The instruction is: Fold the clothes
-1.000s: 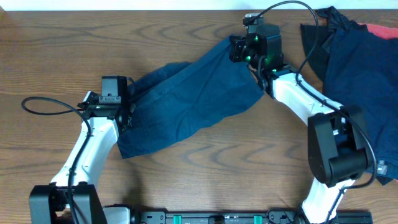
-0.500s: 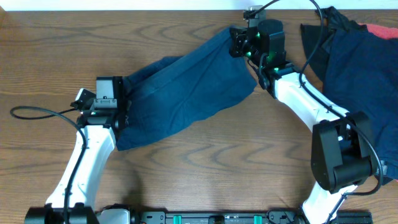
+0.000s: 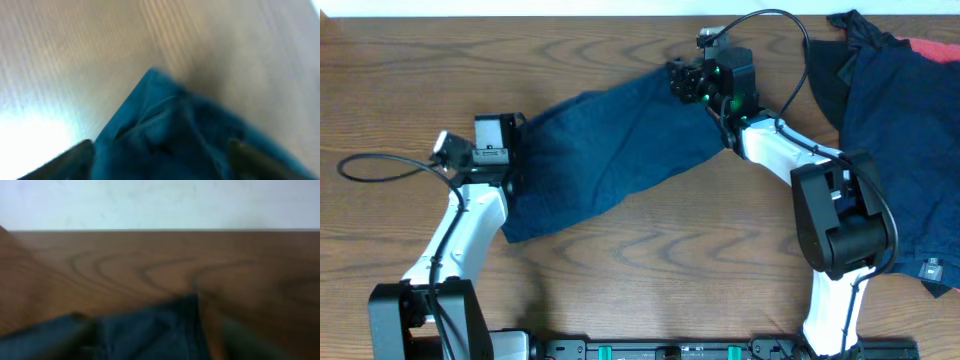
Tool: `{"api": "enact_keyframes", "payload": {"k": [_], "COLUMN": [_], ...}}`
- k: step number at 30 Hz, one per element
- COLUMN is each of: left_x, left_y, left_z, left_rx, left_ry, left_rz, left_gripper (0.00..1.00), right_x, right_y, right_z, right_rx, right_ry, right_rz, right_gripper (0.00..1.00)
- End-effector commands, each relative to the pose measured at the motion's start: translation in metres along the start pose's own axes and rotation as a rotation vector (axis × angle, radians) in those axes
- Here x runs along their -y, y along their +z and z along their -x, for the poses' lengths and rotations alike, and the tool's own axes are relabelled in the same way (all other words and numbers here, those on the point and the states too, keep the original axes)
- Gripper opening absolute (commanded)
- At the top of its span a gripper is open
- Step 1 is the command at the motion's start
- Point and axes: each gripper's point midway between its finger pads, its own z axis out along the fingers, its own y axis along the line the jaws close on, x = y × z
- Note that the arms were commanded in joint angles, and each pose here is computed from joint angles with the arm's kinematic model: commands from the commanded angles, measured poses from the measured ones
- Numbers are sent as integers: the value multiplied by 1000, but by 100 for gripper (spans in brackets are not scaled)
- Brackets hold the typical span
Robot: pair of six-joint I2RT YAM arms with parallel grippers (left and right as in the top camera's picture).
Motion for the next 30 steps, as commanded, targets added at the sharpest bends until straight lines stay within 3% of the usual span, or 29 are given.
{"api": "enact_keyframes", "payload": {"k": [1,7,11,17,27,29,30], "left_x": [14,37,41,36,26,14,9], "left_y": [-13,-50,-60,-35,33,42,45], "left_z": [31,51,11,-23,-34,-31,-30], "left_rx": [84,75,-122,-212,-184,-165,-165], "left_ry": [62,122,173,313,372,375,376], "left_rz": [-68,-250,-325,-278,-179,-118,-98], "left_gripper": [90,88,66,60,62,62,62], "right_x": [23,59,66,42,25,29,30], "right_y": [-17,-68,-92,-98,-75,-74,-74], "right_z": [31,19,-32,-102,-167,-175,-178], "right_rx": [35,-165,-395,-639,-774,-790,-796], "right_ry": [16,119,223,253,252,275,277], "right_rz": [-54,-119,-123,-41,-50,-75,-78], "right_gripper": [99,99,99,99,93,88,77]}}
